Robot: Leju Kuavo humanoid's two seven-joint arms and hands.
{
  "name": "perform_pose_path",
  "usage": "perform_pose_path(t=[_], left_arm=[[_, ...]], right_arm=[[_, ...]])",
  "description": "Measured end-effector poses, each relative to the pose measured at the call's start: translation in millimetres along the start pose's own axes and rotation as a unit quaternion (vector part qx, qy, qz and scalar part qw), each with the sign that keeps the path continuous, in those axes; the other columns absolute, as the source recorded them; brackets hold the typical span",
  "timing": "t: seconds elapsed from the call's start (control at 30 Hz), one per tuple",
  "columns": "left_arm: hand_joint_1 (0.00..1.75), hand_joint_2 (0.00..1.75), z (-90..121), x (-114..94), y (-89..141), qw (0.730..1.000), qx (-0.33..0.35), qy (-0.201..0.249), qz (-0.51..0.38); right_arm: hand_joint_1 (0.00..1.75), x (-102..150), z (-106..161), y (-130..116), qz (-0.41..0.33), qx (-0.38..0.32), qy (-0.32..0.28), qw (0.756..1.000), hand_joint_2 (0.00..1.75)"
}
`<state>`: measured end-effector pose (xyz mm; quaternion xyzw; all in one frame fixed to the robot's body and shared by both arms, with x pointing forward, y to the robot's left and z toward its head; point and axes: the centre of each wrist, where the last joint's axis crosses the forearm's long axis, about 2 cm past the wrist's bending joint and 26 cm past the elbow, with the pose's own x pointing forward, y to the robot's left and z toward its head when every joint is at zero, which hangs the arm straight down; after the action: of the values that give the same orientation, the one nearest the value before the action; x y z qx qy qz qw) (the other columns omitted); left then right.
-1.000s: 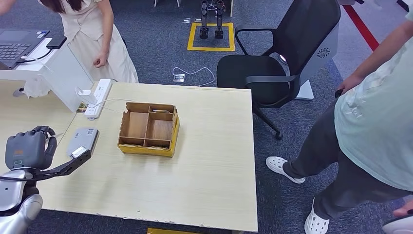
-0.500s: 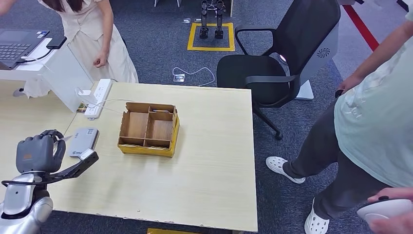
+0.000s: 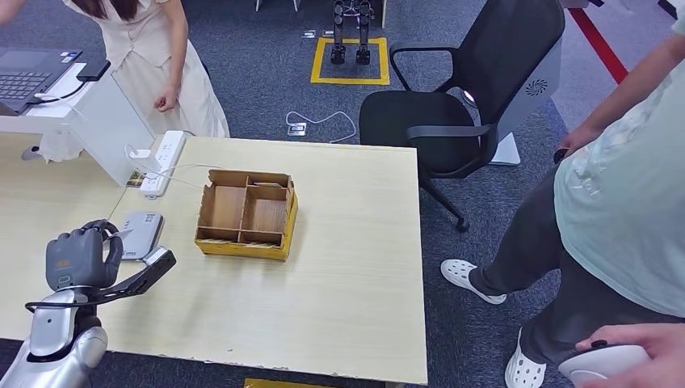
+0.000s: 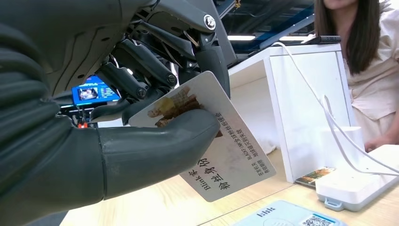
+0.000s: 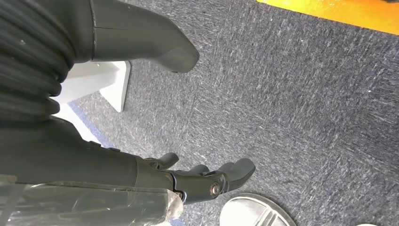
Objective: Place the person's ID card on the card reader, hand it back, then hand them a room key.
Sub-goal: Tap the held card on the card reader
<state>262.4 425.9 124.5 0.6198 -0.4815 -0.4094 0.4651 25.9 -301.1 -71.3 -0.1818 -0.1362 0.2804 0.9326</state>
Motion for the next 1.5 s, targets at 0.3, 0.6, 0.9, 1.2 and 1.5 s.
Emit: perform_pose_path(t=[0.3,0.6,0.9,1.2,1.5], left_arm=[[1.75,1.75,-14,2,-5,1.000,0.000,0.010,-0.006],[1.75,1.75,-21,-3,-12,1.000,-0.007,0.027,-0.007],[1.75,1.75,-23,-5,-15,0.999,-0.012,0.034,-0.009],[1.75,1.75,-25,-6,-16,0.999,-0.012,0.041,-0.013],[1.75,1.75,-26,-6,-26,0.998,-0.018,0.056,-0.017]], right_arm=[[0.00,4,-2,-3,0.003,0.001,-0.007,1.000,1.75],[0.00,3,-3,-3,0.004,-0.001,-0.006,1.000,1.75],[0.00,3,-3,-3,0.005,-0.001,-0.006,1.000,1.75],[0.00,4,-3,-4,0.006,-0.003,-0.007,1.000,1.75],[0.00,5,-5,-6,0.009,-0.005,-0.011,1.000,1.75]])
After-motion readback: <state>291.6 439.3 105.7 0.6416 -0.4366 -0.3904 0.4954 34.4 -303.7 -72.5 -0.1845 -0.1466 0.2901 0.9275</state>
